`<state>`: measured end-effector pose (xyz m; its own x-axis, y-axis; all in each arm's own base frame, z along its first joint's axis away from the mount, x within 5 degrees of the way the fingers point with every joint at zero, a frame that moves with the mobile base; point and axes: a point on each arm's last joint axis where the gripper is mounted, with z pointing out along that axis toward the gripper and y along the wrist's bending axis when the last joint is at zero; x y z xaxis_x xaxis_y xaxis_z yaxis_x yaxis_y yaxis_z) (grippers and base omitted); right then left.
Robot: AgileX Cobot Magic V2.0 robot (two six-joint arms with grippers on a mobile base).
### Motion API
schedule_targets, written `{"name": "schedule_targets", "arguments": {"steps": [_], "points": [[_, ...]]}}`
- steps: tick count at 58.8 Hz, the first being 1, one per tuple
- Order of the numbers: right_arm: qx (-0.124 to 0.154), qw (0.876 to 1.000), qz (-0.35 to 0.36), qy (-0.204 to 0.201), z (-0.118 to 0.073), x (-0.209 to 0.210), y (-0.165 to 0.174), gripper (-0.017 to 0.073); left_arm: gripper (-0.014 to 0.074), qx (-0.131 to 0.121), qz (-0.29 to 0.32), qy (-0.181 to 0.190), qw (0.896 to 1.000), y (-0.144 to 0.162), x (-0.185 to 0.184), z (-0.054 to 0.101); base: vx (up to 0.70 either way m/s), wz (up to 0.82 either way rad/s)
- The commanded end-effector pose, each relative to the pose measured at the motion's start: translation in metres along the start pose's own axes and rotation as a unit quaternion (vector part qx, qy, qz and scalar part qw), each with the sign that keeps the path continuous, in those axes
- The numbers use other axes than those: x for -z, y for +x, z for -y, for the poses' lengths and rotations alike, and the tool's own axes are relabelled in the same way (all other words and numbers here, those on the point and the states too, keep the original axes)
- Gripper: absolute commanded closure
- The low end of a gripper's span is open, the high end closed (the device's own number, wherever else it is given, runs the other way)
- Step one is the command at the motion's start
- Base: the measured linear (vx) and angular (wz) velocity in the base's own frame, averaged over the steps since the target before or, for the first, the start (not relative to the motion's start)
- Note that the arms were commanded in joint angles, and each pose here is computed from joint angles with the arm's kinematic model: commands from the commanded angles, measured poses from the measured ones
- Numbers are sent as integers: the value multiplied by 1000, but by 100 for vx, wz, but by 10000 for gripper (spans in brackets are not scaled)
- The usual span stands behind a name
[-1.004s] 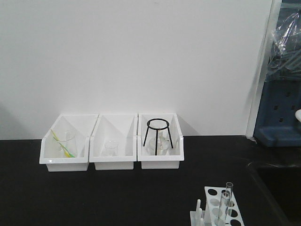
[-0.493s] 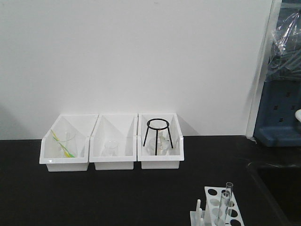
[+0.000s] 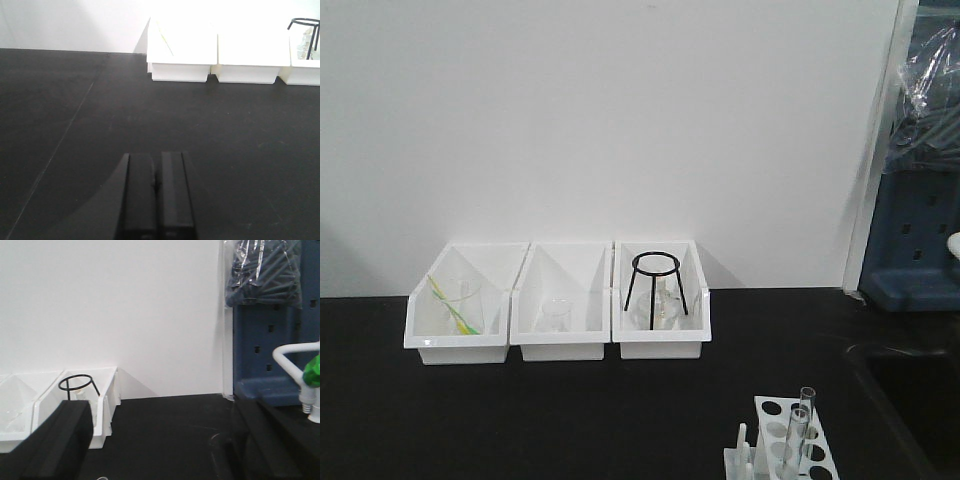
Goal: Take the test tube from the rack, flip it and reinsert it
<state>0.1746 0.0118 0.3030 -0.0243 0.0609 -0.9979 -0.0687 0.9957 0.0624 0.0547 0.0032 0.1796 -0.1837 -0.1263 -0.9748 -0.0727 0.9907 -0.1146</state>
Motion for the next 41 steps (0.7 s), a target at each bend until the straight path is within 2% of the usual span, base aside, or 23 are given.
{"name": "schedule_targets", "arguments": {"steps": [1,4,10,22,41], "points": [[27,996,68,-58,-14,0,14,-6,600,2,46,10,999,-7,1,2,0,0],[41,992,71,-99,-24,1,32,11,600,2,46,10,999,-7,1,2,0,0],[35,986,79,-144,-35,1,58,26,600,2,46,10,999,-7,1,2,0,0],[26,986,54,-156,-40,-24,86,26,600,2,46,10,999,-7,1,2,0,0],[24,982,42,-181,-50,-71,108,26,600,2,46,10,999,-7,1,2,0,0]]}}
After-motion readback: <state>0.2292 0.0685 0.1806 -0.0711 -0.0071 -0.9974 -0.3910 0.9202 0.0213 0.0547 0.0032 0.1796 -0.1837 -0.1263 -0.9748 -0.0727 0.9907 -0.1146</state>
